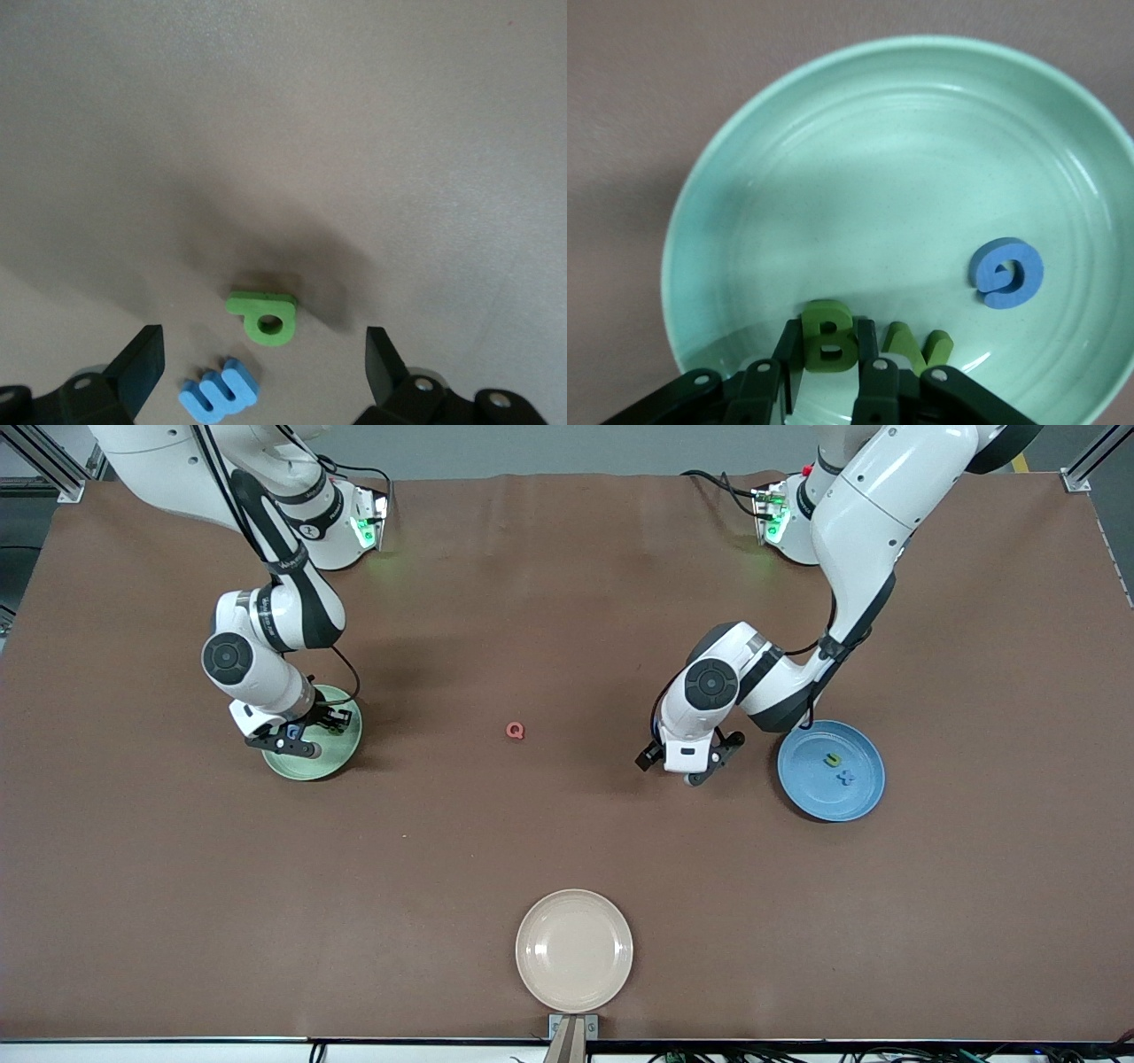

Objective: Sort upper and lower case letters into plates
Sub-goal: 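Drop the B on the green plate while the left gripper grasps the p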

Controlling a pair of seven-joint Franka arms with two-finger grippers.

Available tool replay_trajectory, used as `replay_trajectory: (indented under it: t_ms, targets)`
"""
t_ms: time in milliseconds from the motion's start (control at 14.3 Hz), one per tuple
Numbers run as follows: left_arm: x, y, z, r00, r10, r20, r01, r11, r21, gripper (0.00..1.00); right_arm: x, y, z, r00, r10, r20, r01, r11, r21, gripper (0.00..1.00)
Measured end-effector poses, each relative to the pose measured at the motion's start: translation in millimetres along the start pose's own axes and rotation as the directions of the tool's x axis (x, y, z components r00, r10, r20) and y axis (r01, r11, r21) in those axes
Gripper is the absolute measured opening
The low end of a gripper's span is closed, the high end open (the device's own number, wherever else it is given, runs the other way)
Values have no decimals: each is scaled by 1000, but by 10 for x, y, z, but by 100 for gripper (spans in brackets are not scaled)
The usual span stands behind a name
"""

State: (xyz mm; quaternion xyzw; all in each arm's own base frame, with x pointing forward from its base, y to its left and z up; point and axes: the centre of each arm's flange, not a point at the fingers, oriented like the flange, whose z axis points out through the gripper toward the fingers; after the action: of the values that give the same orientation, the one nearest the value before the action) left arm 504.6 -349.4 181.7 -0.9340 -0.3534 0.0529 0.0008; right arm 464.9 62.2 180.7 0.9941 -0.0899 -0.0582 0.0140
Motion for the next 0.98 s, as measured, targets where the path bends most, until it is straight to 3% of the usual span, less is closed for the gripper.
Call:
replay_trajectory:
  t_ms: [279, 419, 488, 628, 977]
  targets:
    - [-9, -32, 88, 1000, 13, -8, -13, 1000, -17, 97, 37, -52, -85, 1000, -7, 21, 7, 1000, -4, 73]
    - [-3, -34, 117, 1000, 4, -5, -4, 1000, -24, 85, 134, -134, -341, 998, -12, 57, 13, 1000, -12, 93]
    - [0, -34, 124, 1000, 0, -4, 0, 1000, -26, 85, 199, -206, -536, 998, -13, 69, 13, 1000, -13, 100]
    - [7, -26, 120, 1000, -4, -4, 4, 999, -34, 72, 274, -466, -920, 997, 23, 73, -23, 1000, -4, 100]
    - [16, -18, 100, 1000, -3, -9, 3, 999, -39, 60, -166, -1794, -1227, 988, 154, 20, -155, 985, 74, 100]
